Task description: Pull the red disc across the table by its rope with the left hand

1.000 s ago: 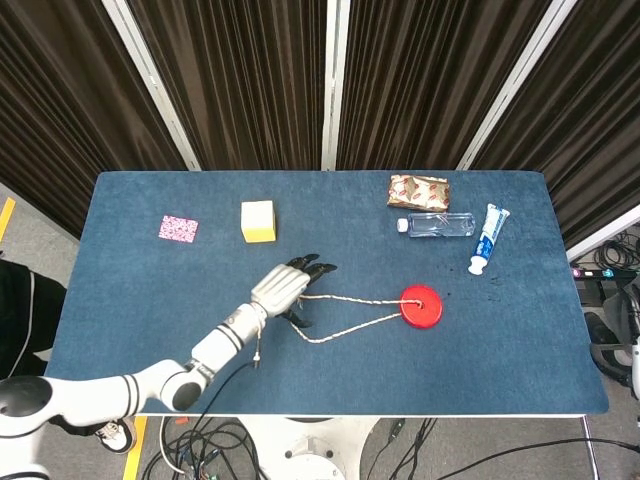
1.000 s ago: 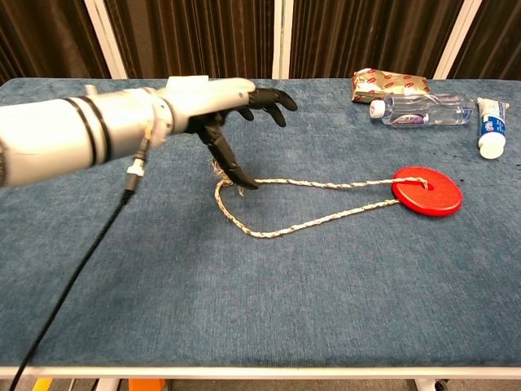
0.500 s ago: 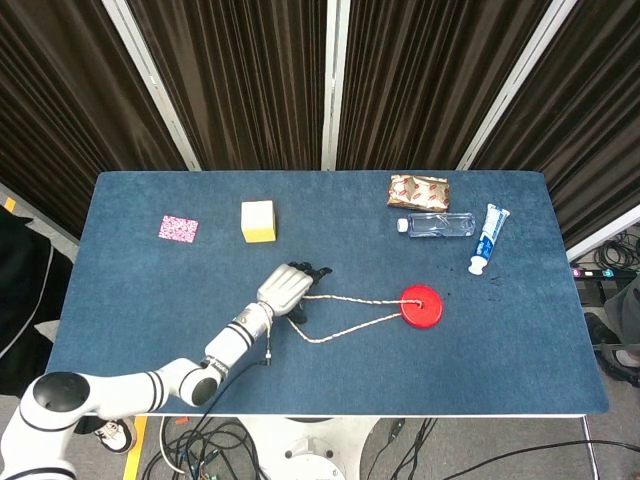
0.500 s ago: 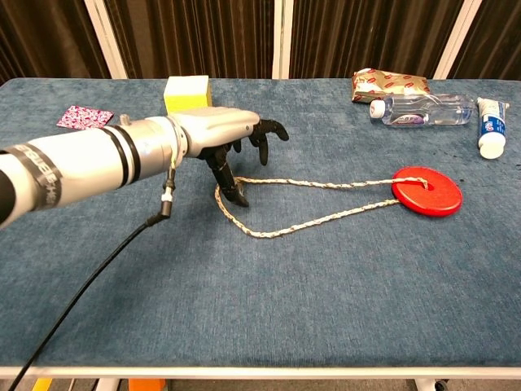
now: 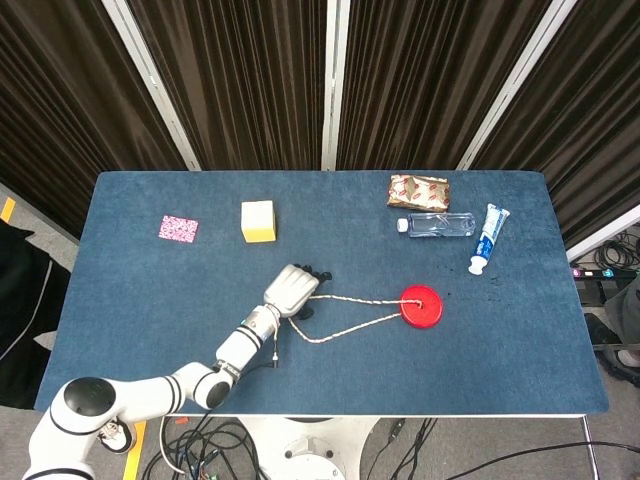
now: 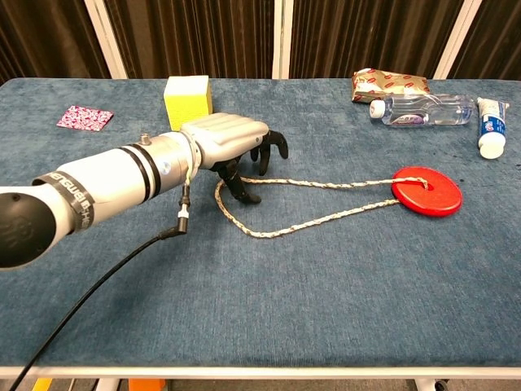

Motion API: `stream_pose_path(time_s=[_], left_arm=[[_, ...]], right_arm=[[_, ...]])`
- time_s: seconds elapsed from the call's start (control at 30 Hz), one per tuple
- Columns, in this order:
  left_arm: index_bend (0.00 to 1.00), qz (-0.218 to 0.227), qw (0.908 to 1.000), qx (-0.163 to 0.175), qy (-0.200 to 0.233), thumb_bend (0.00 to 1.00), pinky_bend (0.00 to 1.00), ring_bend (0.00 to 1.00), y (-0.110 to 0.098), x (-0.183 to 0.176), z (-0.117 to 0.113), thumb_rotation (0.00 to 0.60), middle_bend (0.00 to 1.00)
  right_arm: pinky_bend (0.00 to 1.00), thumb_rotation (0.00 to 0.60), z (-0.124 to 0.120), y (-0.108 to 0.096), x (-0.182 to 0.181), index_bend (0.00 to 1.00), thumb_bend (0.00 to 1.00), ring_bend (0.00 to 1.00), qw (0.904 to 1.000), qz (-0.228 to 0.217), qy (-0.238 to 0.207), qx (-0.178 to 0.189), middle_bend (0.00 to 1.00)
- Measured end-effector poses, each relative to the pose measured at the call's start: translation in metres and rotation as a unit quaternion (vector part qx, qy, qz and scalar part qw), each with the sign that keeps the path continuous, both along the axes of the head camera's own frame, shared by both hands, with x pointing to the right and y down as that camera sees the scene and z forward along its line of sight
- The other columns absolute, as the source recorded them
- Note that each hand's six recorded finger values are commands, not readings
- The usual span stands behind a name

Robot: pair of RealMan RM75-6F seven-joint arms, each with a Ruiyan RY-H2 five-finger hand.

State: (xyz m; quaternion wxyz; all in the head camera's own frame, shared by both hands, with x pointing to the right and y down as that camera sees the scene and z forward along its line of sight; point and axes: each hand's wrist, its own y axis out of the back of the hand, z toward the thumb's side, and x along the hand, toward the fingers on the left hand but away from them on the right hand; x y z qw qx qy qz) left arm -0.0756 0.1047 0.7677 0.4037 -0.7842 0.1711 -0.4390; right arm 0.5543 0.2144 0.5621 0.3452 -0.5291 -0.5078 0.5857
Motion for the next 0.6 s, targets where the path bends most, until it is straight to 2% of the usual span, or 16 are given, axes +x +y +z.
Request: stream_pose_path(time_s=[0.2, 0.47, 0.6], left_arm=[[0.4, 0.009, 0.9999, 0.004, -0.008, 0.32, 0.65, 0.54, 0.005, -0.001, 0.006, 0.6, 0.61], [0.53, 0.021, 0.9997, 0.01, -0.012, 0.36, 0.75, 0.67, 0.01, -0.001, 0.008, 0.6, 0.76], [0.63, 0.016, 0.9997, 0.018, -0.008, 0.38, 0.8, 0.73, 0.01, -0.004, 0.007, 0.6, 0.83]], right_arm=[[0.0, 0.6, 0.001, 0.0, 0.001, 0.0, 0.19, 0.0, 1.0, 0.001, 0.001, -0.003, 0.0], [0.0, 0.6, 0.002, 0.0, 0.0, 0.0, 0.2, 0.0, 1.0, 0.002, 0.001, -0.005, 0.0], [0.0, 0.6, 0.002, 0.0, 0.0, 0.0, 0.2, 0.0, 1.0, 0.002, 0.002, -0.007, 0.0]])
